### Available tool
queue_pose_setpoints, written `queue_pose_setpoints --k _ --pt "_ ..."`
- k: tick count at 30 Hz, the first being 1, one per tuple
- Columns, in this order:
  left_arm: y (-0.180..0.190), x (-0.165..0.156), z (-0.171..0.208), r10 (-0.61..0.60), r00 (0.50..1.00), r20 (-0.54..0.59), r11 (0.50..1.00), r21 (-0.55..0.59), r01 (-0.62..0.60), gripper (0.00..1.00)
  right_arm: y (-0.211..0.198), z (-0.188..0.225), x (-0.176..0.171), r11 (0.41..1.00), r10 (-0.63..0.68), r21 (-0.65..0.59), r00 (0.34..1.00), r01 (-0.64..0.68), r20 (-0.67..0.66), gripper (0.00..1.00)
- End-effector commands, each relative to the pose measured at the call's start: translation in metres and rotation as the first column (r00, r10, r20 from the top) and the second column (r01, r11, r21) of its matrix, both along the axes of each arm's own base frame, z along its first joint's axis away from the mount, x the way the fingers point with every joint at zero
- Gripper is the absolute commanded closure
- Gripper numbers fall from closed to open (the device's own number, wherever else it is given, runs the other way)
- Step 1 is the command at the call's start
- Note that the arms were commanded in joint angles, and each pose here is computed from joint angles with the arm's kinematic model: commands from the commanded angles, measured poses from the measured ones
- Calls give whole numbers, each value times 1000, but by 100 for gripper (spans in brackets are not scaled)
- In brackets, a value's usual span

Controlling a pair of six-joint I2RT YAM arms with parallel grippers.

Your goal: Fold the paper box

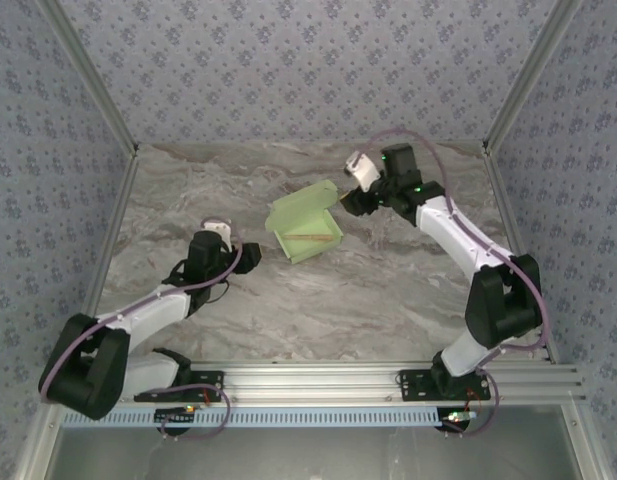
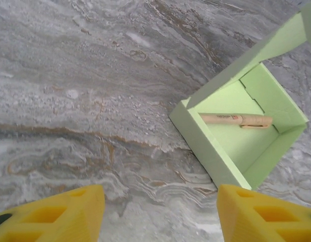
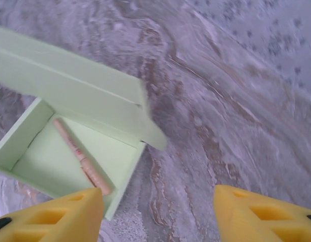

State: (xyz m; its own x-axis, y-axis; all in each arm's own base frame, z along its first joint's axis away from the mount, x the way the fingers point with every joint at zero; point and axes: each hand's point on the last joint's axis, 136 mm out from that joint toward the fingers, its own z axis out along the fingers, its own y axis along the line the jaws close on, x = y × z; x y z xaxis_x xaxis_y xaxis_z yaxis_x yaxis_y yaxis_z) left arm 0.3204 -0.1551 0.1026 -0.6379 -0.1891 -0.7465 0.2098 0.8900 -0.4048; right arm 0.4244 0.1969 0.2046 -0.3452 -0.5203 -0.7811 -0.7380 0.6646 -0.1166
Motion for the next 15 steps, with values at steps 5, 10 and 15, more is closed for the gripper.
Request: queue_pose_setpoints --k 5,10,15 --pt "-30 28 35 -215 961 175 974 113 198 39 20 -26 19 977 198 101 976 -189 -87 34" --pt "-38 40 27 -257 952 163 960 160 232 39 39 -41 29 961 270 80 961 -265 -59 36" --pt "-42 54 23 -266 952 151 953 190 236 39 49 -54 41 955 292 48 956 -291 -20 38"
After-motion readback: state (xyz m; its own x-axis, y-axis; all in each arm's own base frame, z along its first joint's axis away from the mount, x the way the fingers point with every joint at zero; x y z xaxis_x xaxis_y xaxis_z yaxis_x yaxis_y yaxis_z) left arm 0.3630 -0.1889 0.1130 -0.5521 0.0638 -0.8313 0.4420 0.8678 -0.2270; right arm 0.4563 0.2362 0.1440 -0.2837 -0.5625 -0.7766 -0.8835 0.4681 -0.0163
